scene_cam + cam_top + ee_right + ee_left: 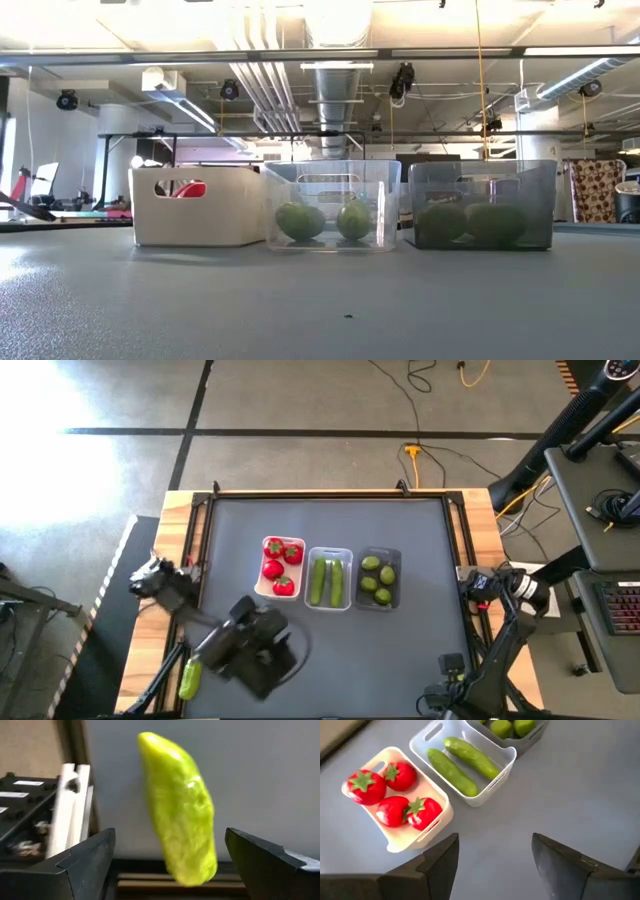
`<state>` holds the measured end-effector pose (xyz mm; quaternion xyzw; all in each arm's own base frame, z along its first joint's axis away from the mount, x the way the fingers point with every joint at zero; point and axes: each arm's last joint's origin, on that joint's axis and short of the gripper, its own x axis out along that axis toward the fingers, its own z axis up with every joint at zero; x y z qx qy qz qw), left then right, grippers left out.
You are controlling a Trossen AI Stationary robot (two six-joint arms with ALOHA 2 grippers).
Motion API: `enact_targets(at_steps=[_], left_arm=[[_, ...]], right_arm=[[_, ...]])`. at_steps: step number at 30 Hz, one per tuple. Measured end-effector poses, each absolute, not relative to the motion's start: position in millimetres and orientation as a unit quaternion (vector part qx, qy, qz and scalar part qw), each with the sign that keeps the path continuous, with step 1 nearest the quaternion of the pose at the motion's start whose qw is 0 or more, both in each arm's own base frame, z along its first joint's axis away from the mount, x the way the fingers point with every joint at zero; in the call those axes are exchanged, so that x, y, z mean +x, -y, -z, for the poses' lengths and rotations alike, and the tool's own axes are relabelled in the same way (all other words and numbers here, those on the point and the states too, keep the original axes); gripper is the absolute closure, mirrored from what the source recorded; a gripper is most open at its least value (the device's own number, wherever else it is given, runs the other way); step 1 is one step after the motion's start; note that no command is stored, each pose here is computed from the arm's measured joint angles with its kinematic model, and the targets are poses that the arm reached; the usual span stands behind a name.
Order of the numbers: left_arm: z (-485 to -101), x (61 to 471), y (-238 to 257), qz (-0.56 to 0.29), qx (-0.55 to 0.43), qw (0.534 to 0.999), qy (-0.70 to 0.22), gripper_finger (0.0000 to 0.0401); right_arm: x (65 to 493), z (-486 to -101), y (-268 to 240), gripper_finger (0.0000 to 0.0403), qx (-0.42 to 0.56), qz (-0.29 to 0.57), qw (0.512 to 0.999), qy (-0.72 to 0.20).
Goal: Sort produce into baskets
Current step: Put the green cucumber into the transparent bin
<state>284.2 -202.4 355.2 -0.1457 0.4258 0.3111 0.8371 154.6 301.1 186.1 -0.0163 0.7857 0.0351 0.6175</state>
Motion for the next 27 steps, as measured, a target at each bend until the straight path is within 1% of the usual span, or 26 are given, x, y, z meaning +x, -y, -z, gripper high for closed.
enact_targets(at_steps=[5,8,10,12,14,16,19,21,23,25,27], left_arm=[[-353,244,231,-0.278,-0.122,0.863,-0.405,0.0170],[-349,225,249,-0.248,-0.114,0.866,-0.419,0.0170],[-346,215,257,-0.236,-0.109,0.868,-0.423,0.0170],[-342,206,265,-0.238,-0.123,0.868,-0.417,0.0170],[-337,196,272,-0.241,-0.130,0.877,-0.394,0.0170],[-335,188,281,-0.236,-0.127,0.904,-0.333,0.0170],[-332,178,289,-0.236,-0.137,0.939,-0.211,0.0170],[-330,175,291,-0.236,-0.152,0.947,-0.155,0.0170],[-328,175,292,-0.237,-0.163,0.949,-0.129,0.0170],[-324,177,293,-0.236,-0.165,0.949,-0.129,0.0170],[-319,180,293,-0.238,-0.158,0.948,-0.140,0.0170]], right_arm=[[150,-165,-296,0.0035,-0.033,-0.060,0.610,-0.790],[145,-156,-292,0.0037,-0.028,-0.050,0.598,-0.800],[144,-153,-291,0.0046,-0.024,-0.044,0.595,-0.802],[145,-151,-290,0.0066,-0.020,-0.042,0.597,-0.801],[146,-150,-290,0.0095,-0.012,-0.036,0.601,-0.799],[147,-150,-292,0.0128,-0.003,-0.038,0.607,-0.794],[150,-151,-294,0.0182,0.022,-0.026,0.612,-0.790],[156,-156,-295,0.0216,0.049,-0.008,0.613,-0.788],[168,-167,-296,0.0243,0.087,0.005,0.618,-0.781],[183,-183,-296,0.0245,0.122,0.015,0.639,-0.759],[203,-201,-293,0.0245,0.156,0.032,0.678,-0.718]])
